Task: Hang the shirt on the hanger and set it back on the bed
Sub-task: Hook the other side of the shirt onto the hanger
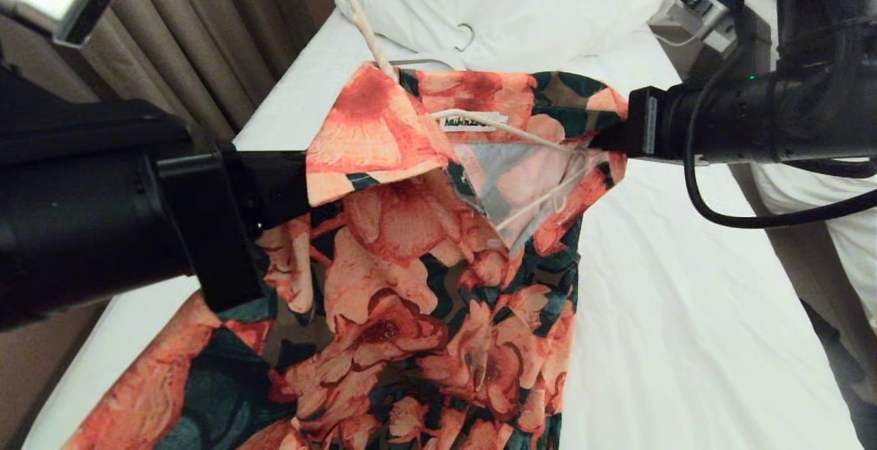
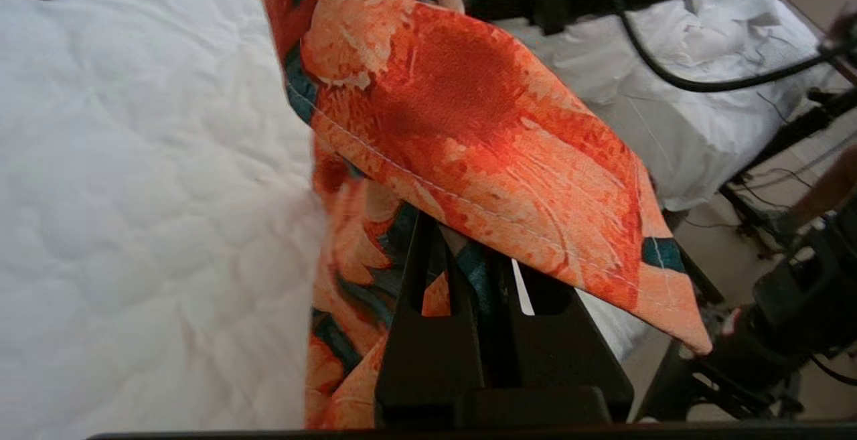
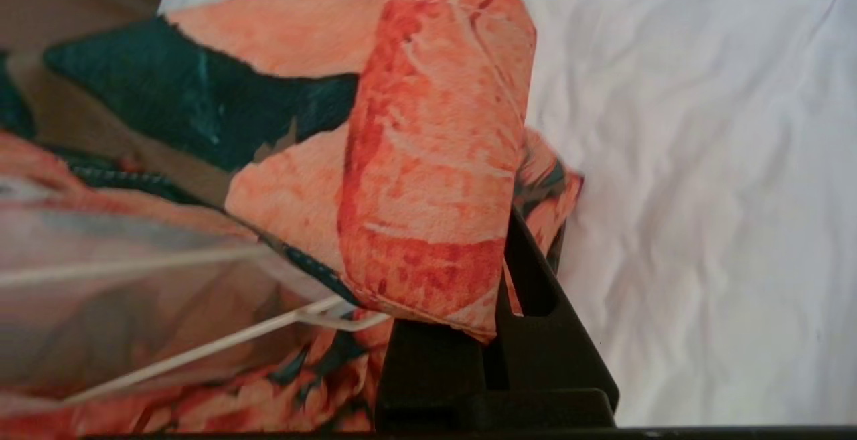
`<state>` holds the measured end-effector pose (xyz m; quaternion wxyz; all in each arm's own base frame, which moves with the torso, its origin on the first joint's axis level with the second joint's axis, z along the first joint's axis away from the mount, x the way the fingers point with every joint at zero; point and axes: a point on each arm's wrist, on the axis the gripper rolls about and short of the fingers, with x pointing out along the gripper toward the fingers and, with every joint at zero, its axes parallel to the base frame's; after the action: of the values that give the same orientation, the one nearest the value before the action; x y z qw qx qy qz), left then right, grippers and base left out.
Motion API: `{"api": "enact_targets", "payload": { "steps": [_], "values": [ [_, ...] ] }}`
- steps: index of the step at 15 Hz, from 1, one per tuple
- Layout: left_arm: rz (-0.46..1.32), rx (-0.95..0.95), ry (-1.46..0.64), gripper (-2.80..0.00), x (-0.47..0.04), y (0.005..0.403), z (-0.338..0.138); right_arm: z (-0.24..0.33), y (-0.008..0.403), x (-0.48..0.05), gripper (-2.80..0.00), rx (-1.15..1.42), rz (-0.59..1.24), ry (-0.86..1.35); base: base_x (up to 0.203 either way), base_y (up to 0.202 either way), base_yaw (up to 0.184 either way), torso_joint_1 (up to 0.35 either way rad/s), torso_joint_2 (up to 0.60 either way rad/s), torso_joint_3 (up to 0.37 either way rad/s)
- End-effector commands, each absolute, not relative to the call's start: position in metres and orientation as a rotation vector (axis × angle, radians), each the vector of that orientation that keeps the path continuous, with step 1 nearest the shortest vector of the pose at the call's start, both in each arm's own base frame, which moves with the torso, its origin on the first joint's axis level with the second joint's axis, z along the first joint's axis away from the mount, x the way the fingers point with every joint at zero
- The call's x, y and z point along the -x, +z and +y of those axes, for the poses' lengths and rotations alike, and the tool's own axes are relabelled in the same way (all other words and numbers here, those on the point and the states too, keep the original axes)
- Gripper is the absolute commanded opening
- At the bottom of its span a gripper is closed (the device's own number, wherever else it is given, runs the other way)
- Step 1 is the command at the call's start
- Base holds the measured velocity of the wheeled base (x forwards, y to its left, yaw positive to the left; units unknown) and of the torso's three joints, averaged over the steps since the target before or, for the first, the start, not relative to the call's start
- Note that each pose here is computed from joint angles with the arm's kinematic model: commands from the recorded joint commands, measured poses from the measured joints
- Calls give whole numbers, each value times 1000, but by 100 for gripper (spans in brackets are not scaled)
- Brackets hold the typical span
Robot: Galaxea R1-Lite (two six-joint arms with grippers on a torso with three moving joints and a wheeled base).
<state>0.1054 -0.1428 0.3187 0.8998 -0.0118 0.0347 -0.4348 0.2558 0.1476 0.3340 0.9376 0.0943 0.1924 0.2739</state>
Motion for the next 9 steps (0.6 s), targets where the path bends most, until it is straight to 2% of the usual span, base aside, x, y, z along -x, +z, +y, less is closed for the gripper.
{"api": "enact_targets", "payload": {
  "steps": [1,9],
  "values": [
    [47,36,-881,-280,-103,324,-138,146,340,-251,-280,-188,397,564,0,0,0,0,0,0],
    [14,41,-864,-280,-97,329,-127,138,342,-253,-280,-147,386,541,0,0,0,0,0,0]
  ]
}}
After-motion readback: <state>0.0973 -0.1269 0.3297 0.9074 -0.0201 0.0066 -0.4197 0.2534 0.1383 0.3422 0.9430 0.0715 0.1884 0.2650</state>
